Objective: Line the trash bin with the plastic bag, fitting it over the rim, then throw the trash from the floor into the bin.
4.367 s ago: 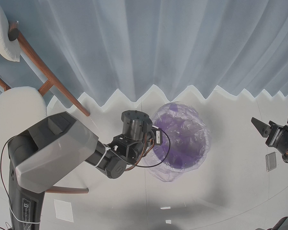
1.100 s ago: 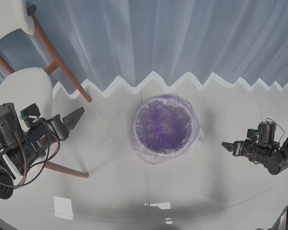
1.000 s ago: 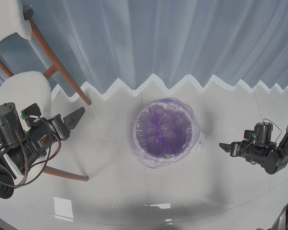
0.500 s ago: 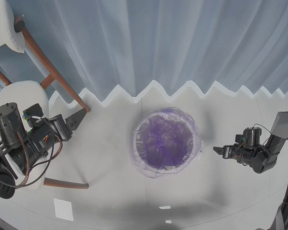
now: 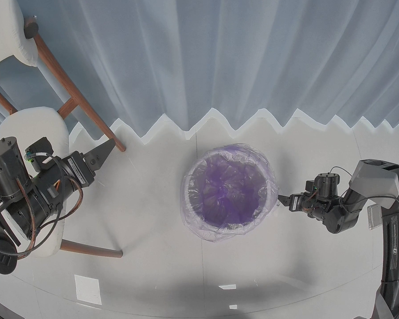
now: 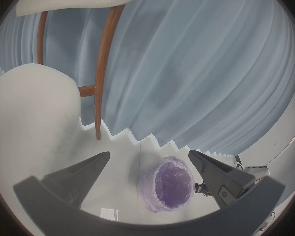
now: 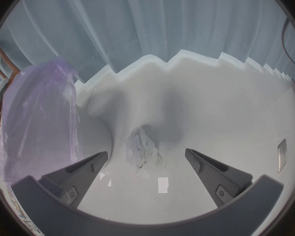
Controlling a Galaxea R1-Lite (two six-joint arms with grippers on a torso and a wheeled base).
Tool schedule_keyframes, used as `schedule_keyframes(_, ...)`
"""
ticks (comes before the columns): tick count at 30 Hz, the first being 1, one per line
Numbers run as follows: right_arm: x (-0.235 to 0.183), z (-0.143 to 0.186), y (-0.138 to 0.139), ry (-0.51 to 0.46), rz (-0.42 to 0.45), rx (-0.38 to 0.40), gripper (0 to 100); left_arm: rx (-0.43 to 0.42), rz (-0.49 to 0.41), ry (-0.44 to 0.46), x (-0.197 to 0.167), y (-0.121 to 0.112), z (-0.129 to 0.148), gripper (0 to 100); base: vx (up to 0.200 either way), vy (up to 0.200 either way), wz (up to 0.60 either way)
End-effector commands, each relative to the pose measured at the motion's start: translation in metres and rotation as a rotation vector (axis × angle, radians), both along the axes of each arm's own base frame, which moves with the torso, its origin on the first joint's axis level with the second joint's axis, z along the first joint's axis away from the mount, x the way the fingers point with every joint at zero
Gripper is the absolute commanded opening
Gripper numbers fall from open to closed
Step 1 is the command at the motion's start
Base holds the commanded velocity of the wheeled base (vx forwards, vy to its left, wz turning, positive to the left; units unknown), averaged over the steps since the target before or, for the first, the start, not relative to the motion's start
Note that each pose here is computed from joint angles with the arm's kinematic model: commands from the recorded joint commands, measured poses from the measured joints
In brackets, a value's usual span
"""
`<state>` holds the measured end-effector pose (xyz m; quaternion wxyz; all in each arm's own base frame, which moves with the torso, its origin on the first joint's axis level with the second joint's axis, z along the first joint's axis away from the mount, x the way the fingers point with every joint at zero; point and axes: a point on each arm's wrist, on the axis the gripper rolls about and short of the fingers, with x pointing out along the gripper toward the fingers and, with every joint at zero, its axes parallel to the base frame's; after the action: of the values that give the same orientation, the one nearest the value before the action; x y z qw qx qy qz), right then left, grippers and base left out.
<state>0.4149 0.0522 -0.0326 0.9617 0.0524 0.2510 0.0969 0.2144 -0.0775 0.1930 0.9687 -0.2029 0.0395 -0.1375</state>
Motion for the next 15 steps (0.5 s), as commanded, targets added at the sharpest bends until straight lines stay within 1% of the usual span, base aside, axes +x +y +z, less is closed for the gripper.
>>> schedule_keyframes(1, 0.026, -0.015, 0.015, 0.019, 0.026, 0.000, 100, 0.005, 0.021, -0.004, 0.001, 0.003, 0.001, 100, 0.000, 0.000, 0.00)
schedule_keyframes(6, 0.050, -0.021, 0.019, 0.020, 0.027, -0.002, 100, 0.007, 0.052, -0.001, -0.001, 0.007, -0.001, 100, 0.000, 0.000, 0.00)
schedule_keyframes(10, 0.066, -0.027, 0.025, 0.031, 0.033, -0.001, 100, 0.020, 0.091, 0.029, -0.004, 0.014, -0.009, 100, 0.000, 0.000, 0.00)
schedule_keyframes(13, 0.069, -0.029, 0.028, 0.066, 0.038, -0.006, 100, 0.023, 0.111, 0.036, -0.007, 0.020, -0.012, 100, 0.000, 0.000, 0.00)
schedule_keyframes(14, 0.070, -0.028, 0.030, 0.094, 0.042, -0.010, 100, 0.022, 0.126, 0.033, -0.010, 0.025, -0.012, 100, 0.000, 0.000, 0.00)
schedule_keyframes(15, 0.072, -0.028, 0.030, 0.095, 0.041, -0.011, 100, 0.022, 0.134, 0.033, -0.010, 0.026, -0.012, 100, 0.000, 0.000, 0.00)
